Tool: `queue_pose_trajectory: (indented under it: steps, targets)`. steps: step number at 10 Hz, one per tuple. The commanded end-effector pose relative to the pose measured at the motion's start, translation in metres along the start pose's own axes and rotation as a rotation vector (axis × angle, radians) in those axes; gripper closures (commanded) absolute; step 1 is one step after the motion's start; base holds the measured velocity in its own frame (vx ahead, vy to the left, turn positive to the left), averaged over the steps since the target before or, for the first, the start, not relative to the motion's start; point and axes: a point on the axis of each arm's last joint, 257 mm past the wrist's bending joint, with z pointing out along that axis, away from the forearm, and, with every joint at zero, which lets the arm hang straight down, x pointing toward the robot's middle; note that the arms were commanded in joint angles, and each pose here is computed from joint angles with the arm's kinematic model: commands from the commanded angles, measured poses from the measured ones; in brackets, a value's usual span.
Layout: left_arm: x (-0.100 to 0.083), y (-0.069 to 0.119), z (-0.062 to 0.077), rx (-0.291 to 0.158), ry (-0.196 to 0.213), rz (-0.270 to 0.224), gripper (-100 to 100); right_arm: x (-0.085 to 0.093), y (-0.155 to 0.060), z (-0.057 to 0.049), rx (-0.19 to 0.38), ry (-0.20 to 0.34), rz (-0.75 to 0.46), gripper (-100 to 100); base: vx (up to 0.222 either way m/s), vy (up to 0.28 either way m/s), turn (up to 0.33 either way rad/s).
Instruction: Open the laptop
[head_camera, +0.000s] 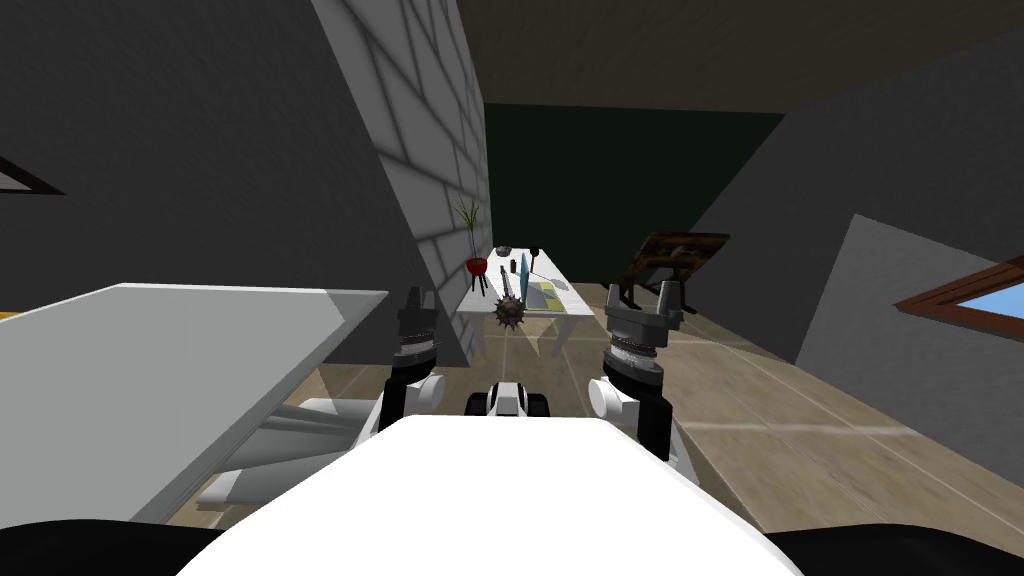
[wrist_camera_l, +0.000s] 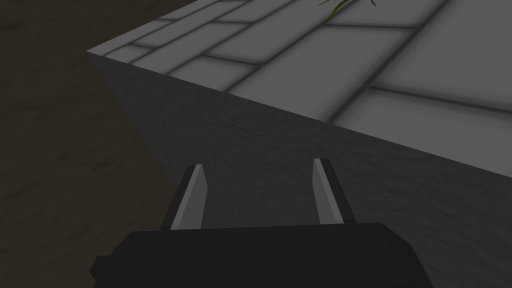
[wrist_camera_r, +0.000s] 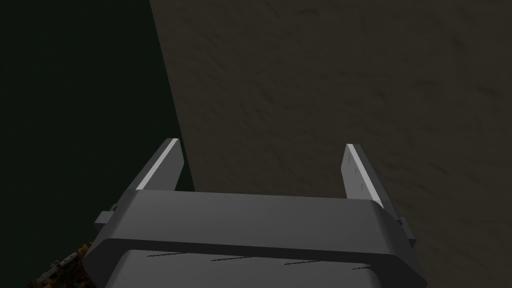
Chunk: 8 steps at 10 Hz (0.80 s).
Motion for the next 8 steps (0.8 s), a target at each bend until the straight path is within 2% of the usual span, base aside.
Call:
queue_pose_trajectory:
  steps: [1, 4, 7, 8]
  targets:
    - [0.000, 0.000, 0.000, 0.000, 0.000, 0.000, 0, 0.001, -0.014, 0.004, 0.016, 0.044, 0.047, -100, -0.020, -0.007, 0.067]
    - [0.000, 0.000, 0.000, 0.000, 0.000, 0.000, 0, -0.010, -0.036, 0.014, 0.031, 0.048, 0.127, -100, -0.025, -0.008, 0.087]
    - [0.000, 0.000, 0.000, 0.000, 0.000, 0.000, 0, -0.021, -0.045, 0.018, 0.033, 0.022, 0.181, -100, -0.019, -0.007, 0.050]
    - [0.000, 0.000, 0.000, 0.000, 0.000, 0.000, 0, -0.029, -0.054, 0.023, 0.036, 0.004, 0.219, -100, -0.019, -0.004, 0.082]
